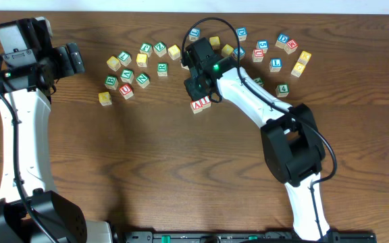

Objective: Spell out AI2

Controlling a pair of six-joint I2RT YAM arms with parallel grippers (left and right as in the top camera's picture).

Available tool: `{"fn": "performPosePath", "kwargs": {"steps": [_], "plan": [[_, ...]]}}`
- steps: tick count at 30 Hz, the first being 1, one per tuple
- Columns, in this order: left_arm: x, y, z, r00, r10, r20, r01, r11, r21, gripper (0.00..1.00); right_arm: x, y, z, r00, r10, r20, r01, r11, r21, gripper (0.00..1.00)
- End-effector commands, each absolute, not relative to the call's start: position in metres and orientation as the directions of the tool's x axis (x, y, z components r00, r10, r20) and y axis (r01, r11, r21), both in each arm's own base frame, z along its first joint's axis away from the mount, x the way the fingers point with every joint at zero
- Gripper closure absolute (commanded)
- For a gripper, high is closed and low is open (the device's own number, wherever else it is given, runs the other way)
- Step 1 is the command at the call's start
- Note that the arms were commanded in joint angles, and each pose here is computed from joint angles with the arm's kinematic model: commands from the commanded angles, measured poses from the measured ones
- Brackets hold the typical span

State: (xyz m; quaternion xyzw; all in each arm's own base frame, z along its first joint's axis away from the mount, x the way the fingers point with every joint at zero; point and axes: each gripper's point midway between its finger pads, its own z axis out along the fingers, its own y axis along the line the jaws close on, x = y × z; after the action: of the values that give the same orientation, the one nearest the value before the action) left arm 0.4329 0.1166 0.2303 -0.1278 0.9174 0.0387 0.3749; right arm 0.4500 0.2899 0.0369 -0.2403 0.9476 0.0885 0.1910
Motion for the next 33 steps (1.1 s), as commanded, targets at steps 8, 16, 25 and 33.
{"fn": "performPosePath", "kwargs": {"steps": [8, 16, 25, 33], "plan": [[0.435, 0.117, 0.242, -0.671, -0.193, -0.716, -0.258, 0.966, -0.019, 0.01, 0.438, 0.287, 0.018, -0.838, -0.431, -0.335, -0.48, 0.874, 0.076, 0.87], [0.435, 0.117, 0.242, -0.671, -0.193, -0.716, -0.258, 0.966, -0.019, 0.01, 0.43, 0.277, 0.014, -0.896, -0.342, -0.282, -0.377, 0.923, 0.079, 0.89], [0.435, 0.117, 0.242, -0.671, -0.193, -0.716, -0.258, 0.966, -0.019, 0.01, 0.423, 0.272, 0.012, -0.94, -0.246, -0.238, -0.275, 0.956, 0.099, 0.89], [0.435, 0.117, 0.242, -0.671, -0.193, -0.716, -0.258, 0.966, -0.019, 0.01, 0.436, 0.282, 0.025, -0.885, -0.354, -0.301, -0.396, 0.914, 0.088, 0.84]]}}
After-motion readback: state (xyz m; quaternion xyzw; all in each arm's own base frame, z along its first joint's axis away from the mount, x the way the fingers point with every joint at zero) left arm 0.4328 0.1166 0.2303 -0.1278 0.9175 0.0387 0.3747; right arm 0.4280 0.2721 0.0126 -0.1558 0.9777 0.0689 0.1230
